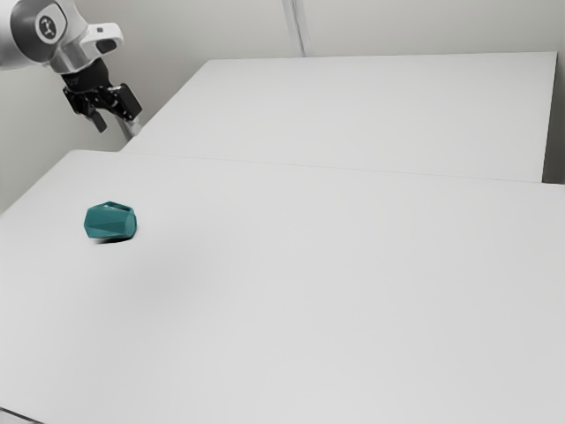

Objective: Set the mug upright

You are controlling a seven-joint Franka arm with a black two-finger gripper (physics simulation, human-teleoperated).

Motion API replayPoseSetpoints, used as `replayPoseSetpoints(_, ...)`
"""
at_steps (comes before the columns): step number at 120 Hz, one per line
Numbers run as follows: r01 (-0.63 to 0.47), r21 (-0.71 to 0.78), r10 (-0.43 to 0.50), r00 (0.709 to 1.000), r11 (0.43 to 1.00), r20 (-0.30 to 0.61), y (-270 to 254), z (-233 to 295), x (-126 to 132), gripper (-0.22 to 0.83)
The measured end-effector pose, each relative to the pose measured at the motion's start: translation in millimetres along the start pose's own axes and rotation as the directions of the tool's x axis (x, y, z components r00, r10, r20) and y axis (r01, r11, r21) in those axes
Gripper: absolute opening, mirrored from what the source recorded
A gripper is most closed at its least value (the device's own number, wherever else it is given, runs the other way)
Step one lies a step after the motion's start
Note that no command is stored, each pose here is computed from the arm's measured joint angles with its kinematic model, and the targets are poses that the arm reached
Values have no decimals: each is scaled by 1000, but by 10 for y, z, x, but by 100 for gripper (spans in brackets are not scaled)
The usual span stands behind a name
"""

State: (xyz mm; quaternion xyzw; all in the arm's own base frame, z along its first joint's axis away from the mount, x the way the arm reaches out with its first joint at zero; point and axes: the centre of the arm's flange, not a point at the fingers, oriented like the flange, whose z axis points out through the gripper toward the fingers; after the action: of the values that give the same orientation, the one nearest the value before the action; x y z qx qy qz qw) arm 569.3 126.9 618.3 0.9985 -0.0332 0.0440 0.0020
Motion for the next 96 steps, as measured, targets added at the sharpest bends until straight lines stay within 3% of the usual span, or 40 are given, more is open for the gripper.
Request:
replayPoseSetpoints(16,-22,-14,22,1000,1000,17,39,75,17,62)
replayPoseSetpoints(26,13,-34,-12,998,999,57,-173,417,-63,61)
replayPoseSetpoints(44,221,-69,-215,973,973,83,-1178,1149,-704,61)
replayPoseSetpoints(62,374,-94,-377,926,923,-17,-2014,1368,-1224,62)
replayPoseSetpoints(82,369,-256,-411,901,893,-135,-2355,1858,-1166,61)
replayPoseSetpoints(96,343,-316,-422,877,885,-230,-2729,1950,-1391,61)
